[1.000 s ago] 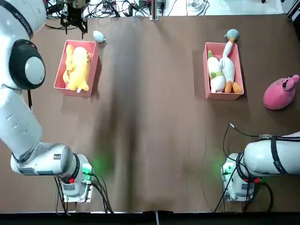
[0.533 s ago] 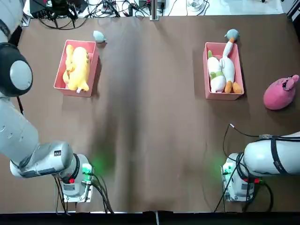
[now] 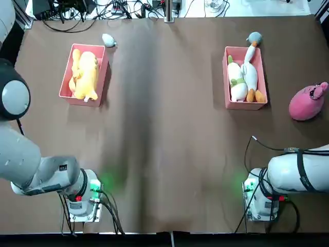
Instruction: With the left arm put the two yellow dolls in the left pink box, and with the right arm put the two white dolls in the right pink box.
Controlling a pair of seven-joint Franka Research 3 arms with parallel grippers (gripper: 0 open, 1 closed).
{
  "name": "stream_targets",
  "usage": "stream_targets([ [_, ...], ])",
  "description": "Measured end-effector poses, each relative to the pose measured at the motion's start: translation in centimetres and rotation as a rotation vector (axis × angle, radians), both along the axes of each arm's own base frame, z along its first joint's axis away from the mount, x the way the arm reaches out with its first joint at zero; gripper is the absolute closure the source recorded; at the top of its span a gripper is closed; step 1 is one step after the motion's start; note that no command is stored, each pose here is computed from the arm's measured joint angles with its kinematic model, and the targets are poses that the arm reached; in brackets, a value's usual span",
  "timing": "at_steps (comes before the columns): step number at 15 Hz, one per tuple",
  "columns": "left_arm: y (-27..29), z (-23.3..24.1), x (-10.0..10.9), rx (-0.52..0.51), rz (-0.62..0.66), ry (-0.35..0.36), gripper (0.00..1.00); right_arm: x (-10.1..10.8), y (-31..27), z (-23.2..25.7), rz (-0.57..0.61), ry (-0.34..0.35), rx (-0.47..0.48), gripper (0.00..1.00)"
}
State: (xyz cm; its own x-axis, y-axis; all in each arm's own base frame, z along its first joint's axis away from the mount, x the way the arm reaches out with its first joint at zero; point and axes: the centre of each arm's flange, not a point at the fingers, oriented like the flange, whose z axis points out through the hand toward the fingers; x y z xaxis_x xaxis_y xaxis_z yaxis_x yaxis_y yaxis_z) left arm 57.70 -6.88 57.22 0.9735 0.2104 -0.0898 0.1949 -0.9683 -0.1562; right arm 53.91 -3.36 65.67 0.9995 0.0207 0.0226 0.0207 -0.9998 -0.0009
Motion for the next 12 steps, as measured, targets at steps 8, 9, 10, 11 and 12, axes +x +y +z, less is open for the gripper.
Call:
stream_targets([
  [8, -0.1, 0.6, -0.7, 0.005, -0.006, 0.01, 0.0, 0.0, 0.0, 0.0, 0.0, 0.0, 0.0, 0.01],
  [9, -0.1, 0.8, -0.8, 0.006, -0.006, 0.006, 0.0, 0.0, 0.0, 0.0, 0.0, 0.0, 0.0, 0.01],
  [10, -0.2, 1.2, -1.0, 0.007, -0.009, 0.001, 0.0, 0.0, 0.0, 0.0, 0.0, 0.0, 0.0, 0.01],
  [11, -0.4, 1.6, -1.5, 0.01, -0.02, 0.008, 0.0, 0.0, 0.0, 0.0, 0.0, 0.0, 0.0, 0.01],
  [12, -0.6, 2.1, -2.1, 0.011, -0.041, 0.025, 0.0, 0.0, 0.0, 0.0, 0.0, 0.0, 0.0, 0.01],
])
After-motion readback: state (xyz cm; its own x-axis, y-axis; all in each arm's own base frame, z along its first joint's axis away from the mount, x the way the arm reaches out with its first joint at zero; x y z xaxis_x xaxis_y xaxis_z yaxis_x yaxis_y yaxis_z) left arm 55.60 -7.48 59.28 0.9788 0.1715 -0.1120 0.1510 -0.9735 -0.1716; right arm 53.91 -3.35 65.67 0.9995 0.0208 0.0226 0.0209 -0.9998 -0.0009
